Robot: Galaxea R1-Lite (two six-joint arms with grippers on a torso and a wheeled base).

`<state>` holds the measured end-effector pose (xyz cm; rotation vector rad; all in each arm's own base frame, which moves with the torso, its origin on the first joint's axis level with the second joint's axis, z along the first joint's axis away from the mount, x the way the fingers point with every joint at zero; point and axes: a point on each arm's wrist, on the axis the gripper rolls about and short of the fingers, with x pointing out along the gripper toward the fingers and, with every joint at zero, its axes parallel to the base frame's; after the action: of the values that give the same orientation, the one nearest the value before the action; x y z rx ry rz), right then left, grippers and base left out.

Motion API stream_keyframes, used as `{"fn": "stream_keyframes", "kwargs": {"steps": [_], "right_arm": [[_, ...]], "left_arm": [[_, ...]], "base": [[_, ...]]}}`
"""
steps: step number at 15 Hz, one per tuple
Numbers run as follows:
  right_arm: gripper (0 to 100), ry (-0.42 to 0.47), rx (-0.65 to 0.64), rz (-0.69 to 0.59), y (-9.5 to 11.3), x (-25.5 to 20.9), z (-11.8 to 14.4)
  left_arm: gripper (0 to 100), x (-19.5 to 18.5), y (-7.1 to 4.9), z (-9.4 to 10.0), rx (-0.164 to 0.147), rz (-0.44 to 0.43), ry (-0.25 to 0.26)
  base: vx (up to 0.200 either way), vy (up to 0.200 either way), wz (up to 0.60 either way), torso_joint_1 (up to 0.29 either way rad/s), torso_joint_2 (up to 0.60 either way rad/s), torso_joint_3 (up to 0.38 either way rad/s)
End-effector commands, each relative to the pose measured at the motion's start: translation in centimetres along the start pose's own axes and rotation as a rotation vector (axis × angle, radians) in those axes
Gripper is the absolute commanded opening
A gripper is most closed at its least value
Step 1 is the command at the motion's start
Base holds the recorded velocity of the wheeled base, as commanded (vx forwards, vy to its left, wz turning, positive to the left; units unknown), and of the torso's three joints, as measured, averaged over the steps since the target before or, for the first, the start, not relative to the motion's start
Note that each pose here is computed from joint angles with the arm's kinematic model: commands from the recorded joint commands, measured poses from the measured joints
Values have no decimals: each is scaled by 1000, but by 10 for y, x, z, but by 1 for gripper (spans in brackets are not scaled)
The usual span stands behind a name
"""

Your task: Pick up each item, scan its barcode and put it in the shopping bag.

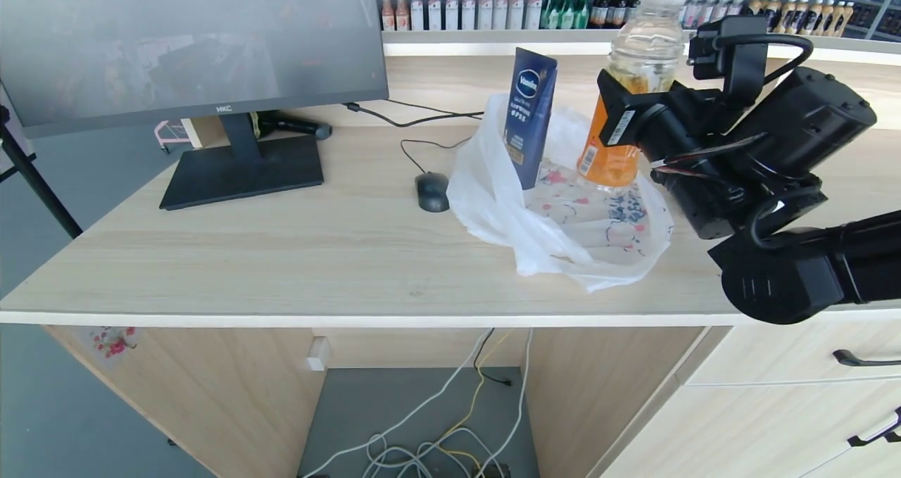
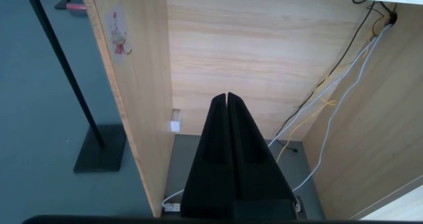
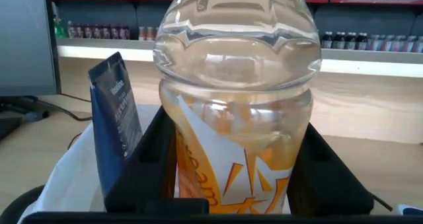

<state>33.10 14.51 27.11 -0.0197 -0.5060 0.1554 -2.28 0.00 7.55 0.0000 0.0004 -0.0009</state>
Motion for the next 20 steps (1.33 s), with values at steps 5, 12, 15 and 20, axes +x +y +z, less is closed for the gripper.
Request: {"fn": "stream_keyframes", "kwargs": {"steps": [5,12,15,20], "right_arm": [[0,72,-28,-5,-1,8,-39],[0,91,-10,-4,1,8,-47],[0,100,-8,-1,1,7,-51],[0,113,14,2,3,7,-55]], "left_arm": [[0,0,0,0,0,-1,0],[0,0,0,0,0,-1,0],[0,0,0,0,0,-1,0],[0,0,0,0,0,-1,0]], "base": [[0,0,0,0,0,0],[0,0,0,0,0,0],[0,0,0,0,0,0],[0,0,0,0,0,0]]}}
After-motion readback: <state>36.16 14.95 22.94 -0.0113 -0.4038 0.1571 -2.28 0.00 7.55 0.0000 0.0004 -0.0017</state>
